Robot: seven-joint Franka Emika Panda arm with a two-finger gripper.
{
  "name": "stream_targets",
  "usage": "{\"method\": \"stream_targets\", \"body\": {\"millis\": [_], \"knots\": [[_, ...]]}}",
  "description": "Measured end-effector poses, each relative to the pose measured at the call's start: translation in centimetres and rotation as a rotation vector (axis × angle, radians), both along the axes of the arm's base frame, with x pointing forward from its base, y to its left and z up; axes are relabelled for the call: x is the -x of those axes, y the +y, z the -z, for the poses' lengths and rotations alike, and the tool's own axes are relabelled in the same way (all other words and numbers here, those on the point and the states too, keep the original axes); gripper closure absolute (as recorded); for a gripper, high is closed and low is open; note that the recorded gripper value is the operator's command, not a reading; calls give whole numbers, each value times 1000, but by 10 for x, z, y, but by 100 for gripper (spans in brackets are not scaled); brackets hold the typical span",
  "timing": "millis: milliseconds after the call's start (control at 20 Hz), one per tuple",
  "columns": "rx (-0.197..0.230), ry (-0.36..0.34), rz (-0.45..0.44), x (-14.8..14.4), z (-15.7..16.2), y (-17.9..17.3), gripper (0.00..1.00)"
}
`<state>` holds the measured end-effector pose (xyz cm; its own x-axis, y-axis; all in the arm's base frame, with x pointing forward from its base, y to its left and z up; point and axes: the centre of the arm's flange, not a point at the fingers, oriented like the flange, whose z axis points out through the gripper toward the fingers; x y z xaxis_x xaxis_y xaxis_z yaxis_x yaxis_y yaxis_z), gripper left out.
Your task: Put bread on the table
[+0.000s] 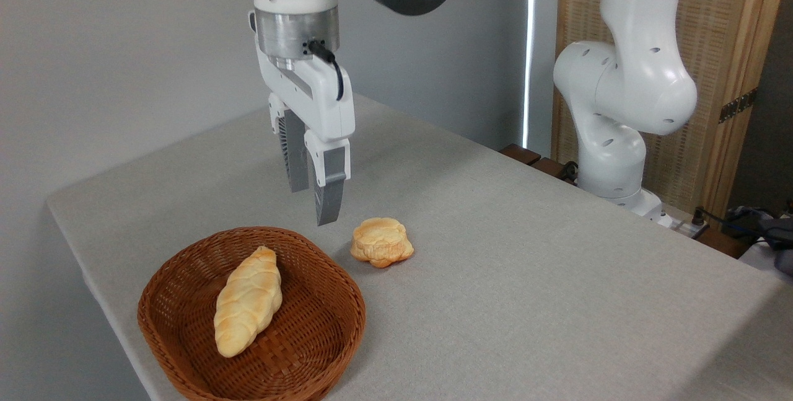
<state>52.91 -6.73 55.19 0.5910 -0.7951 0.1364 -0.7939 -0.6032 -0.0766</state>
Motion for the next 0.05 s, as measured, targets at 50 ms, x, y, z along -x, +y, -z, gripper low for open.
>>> {"method": "stream_targets", "body": {"millis": [50], "knots": [[2, -8, -13, -4, -4, 7, 0]]}}
